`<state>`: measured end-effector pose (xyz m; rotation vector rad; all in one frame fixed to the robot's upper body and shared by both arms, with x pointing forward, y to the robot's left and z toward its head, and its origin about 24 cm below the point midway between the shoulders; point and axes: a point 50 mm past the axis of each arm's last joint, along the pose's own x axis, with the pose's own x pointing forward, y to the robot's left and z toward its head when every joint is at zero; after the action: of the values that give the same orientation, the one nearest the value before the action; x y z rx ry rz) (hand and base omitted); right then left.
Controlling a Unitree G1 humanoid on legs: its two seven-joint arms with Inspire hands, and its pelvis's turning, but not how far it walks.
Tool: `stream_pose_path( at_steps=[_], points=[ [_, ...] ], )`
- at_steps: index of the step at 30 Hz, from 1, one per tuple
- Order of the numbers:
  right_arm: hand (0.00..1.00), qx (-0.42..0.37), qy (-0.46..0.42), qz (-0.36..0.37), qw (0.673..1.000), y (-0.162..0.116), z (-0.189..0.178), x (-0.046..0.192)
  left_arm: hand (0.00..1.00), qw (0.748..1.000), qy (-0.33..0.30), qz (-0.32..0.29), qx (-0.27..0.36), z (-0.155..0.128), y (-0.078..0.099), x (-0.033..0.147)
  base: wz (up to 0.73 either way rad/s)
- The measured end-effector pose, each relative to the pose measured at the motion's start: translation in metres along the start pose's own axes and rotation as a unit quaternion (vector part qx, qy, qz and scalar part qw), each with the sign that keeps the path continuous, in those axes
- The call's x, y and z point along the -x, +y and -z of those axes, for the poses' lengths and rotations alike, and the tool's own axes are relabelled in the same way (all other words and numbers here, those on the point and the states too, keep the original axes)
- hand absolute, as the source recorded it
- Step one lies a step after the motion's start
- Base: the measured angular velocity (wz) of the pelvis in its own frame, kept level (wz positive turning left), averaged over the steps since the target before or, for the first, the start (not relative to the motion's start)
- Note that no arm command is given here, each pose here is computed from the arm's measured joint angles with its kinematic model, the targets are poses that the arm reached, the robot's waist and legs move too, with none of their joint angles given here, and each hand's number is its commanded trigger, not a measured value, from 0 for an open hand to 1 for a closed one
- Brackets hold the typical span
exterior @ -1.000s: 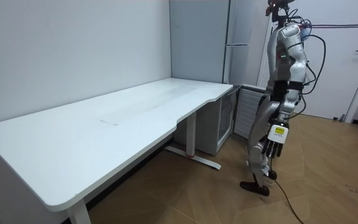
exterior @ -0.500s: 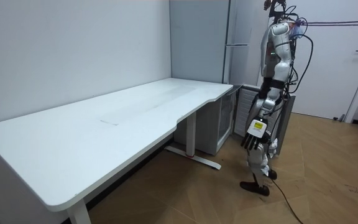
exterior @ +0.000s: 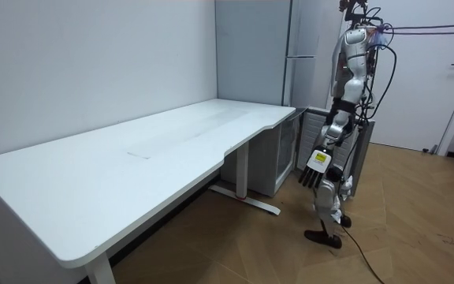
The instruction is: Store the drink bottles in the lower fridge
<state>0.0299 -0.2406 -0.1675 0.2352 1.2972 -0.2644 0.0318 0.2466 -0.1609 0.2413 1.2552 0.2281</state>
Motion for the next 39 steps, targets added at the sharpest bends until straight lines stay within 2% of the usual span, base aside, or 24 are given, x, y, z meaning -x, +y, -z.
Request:
stream_pose_path(
  at_steps=[9,17,24,27,32,35,38,39],
  points=[
    [0.0,0.001,0.006,-0.003,1.0,0.002,0.0,0.0,0.0,1.0,-0.009,-0.007,0.009,-0.01,0.002,-0.003,-0.15],
    [0.0,0.051,-0.032,0.027,0.998,0.003,-0.019,-0.001,0.0,1.0,-0.008,-0.006,0.008,-0.011,0.003,-0.003,-0.12],
    [0.0,0.029,-0.213,0.057,0.975,0.004,-0.108,0.013,0.0,1.0,-0.026,-0.006,-0.006,-0.018,0.007,-0.004,-0.07],
    [0.0,0.056,-0.298,0.072,0.95,0.006,-0.141,0.032,0.0,0.999,-0.032,-0.005,0.0,-0.021,0.008,-0.004,-0.19],
    [0.0,0.137,-0.334,0.117,0.925,-0.004,-0.157,0.065,0.0,0.999,-0.04,-0.019,0.006,-0.02,0.016,-0.003,-0.27],
    [0.0,0.15,-0.417,0.171,0.88,-0.015,-0.19,0.1,0.0,0.999,-0.035,-0.028,0.014,-0.015,0.021,-0.002,-0.28],
    [0.0,0.124,-0.541,0.235,0.798,-0.024,-0.223,0.155,0.0,0.998,-0.05,-0.026,0.006,-0.022,0.022,-0.002,-0.12],
    [0.0,0.122,-0.556,0.243,0.786,-0.025,-0.227,0.162,0.0,0.998,-0.052,-0.025,0.006,-0.022,0.022,-0.002,-0.06]
  ],
)
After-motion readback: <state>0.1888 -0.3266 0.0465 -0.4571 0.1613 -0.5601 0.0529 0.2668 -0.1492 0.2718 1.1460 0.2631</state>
